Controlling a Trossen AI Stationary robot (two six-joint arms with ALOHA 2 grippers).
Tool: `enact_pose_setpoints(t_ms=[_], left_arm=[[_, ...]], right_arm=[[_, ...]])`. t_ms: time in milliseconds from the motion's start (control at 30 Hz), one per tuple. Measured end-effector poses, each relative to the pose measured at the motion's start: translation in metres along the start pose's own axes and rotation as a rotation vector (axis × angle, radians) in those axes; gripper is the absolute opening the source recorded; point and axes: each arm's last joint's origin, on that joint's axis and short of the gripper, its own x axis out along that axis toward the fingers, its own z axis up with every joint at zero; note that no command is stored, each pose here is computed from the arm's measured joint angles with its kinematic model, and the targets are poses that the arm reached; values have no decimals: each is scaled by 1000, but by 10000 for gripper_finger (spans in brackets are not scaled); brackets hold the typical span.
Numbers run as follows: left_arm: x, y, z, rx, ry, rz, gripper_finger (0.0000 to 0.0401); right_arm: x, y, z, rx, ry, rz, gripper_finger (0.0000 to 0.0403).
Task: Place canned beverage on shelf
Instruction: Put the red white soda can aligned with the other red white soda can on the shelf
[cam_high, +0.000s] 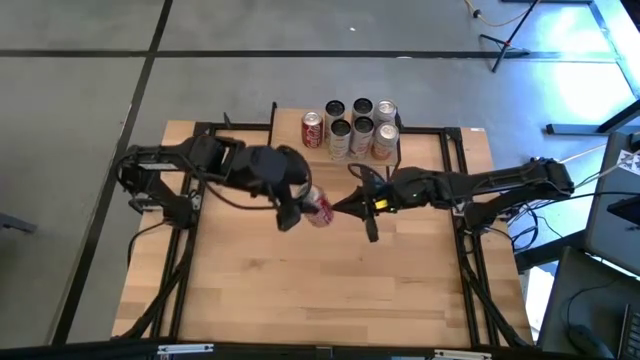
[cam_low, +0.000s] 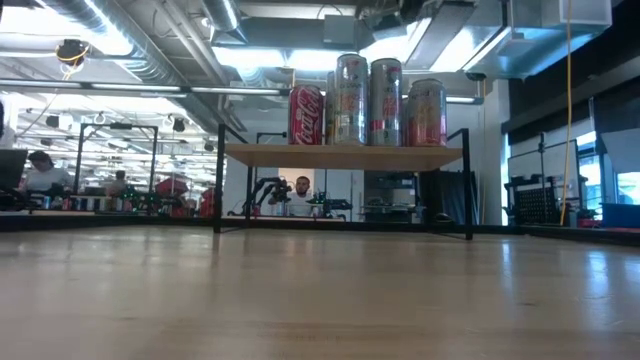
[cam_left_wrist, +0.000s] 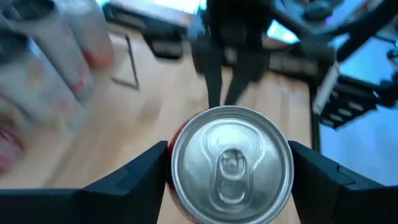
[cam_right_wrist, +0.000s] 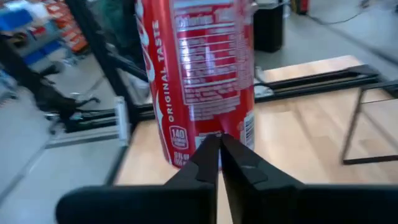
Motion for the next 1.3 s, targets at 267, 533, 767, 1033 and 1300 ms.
enact_pose_setpoints(t_ms=[267, 533, 767, 1033, 1300], left_arm=[[6, 35, 18, 77, -70, 101, 241], [29, 90, 12, 255, 78, 258, 241], [64, 148, -2, 303, 100, 202, 239], [71, 196, -6, 305, 14, 138, 238], [75, 223, -16, 266, 1, 104, 238]], right_arm=[[3, -12, -2, -28, -7, -164, 4], [-20, -21, 0, -44, 65, -276, 3], [-27, -23, -4, -8, 111, -338, 3], [-27, -23, -4, 51, 102, -347, 3], [-27, -24, -4, 96, 86, -376, 3]])
